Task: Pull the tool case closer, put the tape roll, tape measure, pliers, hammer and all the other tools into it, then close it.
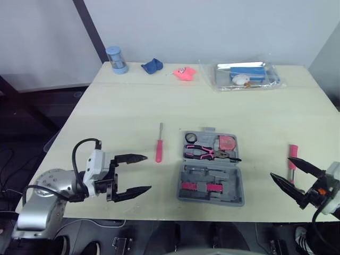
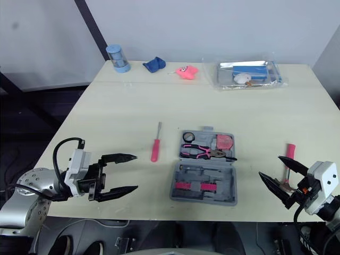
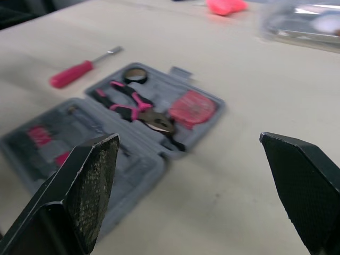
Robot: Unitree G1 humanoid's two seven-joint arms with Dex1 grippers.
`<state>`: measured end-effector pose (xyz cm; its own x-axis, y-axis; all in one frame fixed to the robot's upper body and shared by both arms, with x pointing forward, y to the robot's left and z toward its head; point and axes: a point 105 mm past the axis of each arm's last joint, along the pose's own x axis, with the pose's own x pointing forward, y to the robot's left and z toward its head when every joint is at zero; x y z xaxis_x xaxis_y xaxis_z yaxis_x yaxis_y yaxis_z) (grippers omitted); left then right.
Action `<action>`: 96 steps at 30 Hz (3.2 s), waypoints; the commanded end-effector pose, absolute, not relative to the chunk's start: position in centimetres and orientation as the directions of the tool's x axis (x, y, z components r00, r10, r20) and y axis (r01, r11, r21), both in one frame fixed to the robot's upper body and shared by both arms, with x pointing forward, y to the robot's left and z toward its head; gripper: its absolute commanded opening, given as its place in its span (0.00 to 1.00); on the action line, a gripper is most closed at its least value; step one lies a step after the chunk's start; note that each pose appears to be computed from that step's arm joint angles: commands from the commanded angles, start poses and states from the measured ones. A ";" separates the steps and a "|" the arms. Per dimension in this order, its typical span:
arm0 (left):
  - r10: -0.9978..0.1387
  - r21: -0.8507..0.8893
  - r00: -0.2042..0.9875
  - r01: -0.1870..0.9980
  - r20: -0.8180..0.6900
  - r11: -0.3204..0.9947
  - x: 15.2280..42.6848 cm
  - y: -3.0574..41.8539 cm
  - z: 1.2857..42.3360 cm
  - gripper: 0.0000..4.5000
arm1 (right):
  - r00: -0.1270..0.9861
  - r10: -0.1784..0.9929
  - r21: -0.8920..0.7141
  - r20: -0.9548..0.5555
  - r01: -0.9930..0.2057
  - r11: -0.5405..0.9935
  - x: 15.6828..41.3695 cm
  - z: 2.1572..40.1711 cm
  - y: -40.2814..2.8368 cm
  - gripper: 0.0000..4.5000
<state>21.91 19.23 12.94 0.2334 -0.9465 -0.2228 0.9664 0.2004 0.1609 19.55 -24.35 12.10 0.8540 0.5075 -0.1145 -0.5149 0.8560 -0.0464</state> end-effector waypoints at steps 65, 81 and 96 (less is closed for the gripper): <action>-0.964 0.299 -0.012 0.950 -0.264 -0.094 22.9 17.6 16.3 1.00 | 0.879 -0.221 0.042 -0.422 0.263 0.964 22.6 3.1 -30.8 0.99; -0.967 0.310 0.000 0.947 -0.254 -0.081 23.1 17.4 16.5 1.00 | 0.805 -0.206 0.068 -0.556 0.291 0.954 22.3 1.5 -30.0 0.18; -0.970 0.310 0.005 0.948 -0.245 -0.073 23.3 17.4 16.4 1.00 | 0.818 -0.205 0.074 -0.537 0.288 0.955 22.8 2.1 -29.9 0.00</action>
